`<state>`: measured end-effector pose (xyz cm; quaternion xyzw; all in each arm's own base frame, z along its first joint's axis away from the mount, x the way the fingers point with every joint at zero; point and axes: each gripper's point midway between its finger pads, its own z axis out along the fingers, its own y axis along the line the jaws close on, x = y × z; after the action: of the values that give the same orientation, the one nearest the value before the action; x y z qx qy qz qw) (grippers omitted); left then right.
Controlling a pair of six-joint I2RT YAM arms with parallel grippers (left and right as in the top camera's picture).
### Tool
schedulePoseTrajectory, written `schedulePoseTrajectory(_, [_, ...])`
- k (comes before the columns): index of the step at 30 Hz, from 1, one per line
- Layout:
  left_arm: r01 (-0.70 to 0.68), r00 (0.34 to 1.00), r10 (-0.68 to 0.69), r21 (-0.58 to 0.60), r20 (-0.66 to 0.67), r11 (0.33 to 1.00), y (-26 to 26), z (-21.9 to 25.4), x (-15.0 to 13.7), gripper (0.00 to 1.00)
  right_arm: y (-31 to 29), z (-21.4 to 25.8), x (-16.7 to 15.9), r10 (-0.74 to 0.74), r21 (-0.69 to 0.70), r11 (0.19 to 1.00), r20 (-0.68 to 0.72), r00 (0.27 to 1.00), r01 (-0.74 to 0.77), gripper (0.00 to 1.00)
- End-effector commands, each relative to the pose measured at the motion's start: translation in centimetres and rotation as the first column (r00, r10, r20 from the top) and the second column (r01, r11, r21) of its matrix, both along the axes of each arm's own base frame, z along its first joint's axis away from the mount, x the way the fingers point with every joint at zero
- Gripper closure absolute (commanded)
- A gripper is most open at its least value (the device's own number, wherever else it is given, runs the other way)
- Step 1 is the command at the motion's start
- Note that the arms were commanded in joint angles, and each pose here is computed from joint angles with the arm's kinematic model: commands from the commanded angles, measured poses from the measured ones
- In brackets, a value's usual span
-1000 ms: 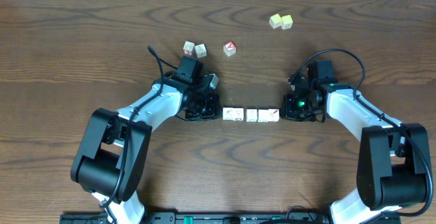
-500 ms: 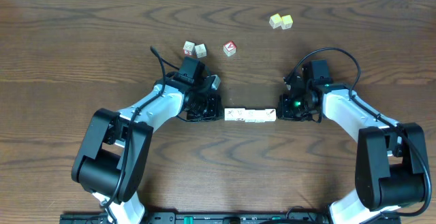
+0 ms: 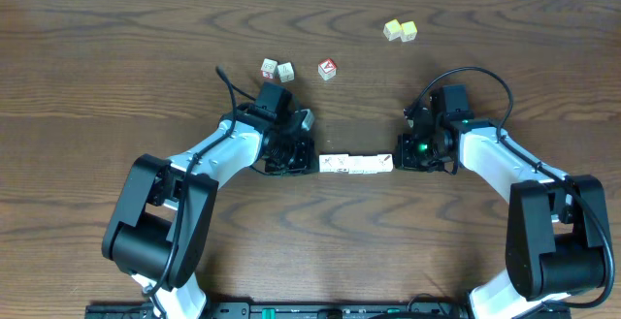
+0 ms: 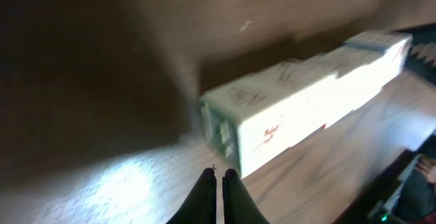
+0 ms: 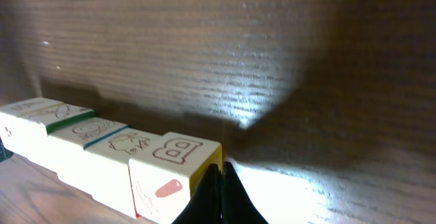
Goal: Lift 5 blocks
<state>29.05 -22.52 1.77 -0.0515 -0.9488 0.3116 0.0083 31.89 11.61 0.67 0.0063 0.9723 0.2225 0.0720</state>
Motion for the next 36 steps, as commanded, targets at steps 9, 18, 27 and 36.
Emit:
schedulePoseTrajectory(9, [-0.100,0.981,0.066,0.188,0.181,0.977,5.4,5.4,1.3,0.93,-2.9,1.5,-0.2,-0.040,-0.206,0.978,-0.075,0.996,0.024,0.99])
schedulePoseTrajectory(18, [-0.048,0.998,0.040,0.211,0.038,0.976,1.9,4.1,-4.3,0.93,-1.4,6.7,3.5,-0.003,-0.171,0.985,0.014,1.000,0.005,0.99])
schedulePoseTrajectory(27, [-0.142,0.982,0.109,0.221,0.156,0.965,-3.3,0.7,-6.3,0.93,2.1,8.4,6.7,-0.014,-0.111,0.993,0.161,0.987,0.032,0.99])
schedulePoseTrajectory(36, [-0.180,0.950,0.140,0.122,0.280,0.976,-7.6,-0.7,-3.9,0.93,2.0,8.4,7.1,-0.030,-0.117,0.992,0.171,0.985,0.051,0.99])
